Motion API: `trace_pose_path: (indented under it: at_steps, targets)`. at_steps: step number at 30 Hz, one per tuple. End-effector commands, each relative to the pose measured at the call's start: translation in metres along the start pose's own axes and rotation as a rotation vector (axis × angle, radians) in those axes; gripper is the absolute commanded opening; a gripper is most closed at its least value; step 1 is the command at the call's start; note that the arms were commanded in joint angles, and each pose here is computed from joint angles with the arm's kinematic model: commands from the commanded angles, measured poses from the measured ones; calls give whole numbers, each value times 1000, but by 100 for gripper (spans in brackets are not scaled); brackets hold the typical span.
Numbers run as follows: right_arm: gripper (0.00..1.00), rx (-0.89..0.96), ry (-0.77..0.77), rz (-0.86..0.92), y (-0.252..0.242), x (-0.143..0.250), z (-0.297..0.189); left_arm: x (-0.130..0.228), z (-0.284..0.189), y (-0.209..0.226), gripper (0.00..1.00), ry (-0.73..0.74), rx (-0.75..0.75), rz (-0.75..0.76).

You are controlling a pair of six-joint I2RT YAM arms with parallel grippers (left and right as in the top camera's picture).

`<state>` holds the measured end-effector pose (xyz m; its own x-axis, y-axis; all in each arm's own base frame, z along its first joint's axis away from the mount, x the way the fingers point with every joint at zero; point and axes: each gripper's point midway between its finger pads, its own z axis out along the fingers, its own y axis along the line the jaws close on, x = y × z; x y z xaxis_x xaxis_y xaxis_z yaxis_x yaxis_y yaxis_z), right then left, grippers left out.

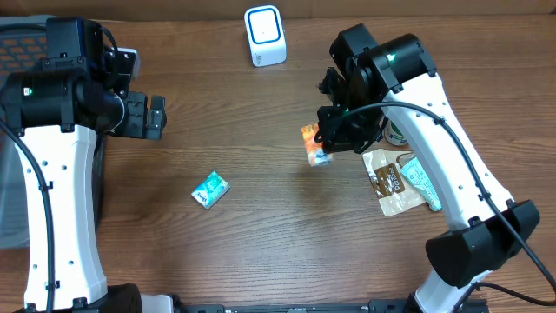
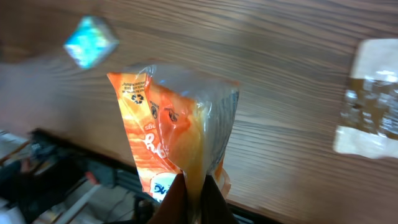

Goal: Scan the item barcode
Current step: 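Carry the orange pack right and set it by the scanned items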

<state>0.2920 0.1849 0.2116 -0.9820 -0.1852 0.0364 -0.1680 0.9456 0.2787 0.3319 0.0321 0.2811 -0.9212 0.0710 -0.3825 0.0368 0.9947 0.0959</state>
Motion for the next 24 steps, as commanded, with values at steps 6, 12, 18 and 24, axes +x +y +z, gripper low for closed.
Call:
trace_pose_path:
  at_steps: [6, 12, 18, 24]
  targets:
    - [4, 309, -103, 228, -76, -17, 28, -2, -1, 0, 100, -6, -3, 12]
    - [4, 456, -171, 264, -128, -32, 67, -2, -1, 0, 100, -6, -3, 12]
    - [4, 475, -164, 311, -160, -24, 107, -2, -1, 0, 99, -6, -3, 12]
    - [36, 479, -146, 363, -179, -16, 112, -2, -1, 0, 99, -6, -3, 12]
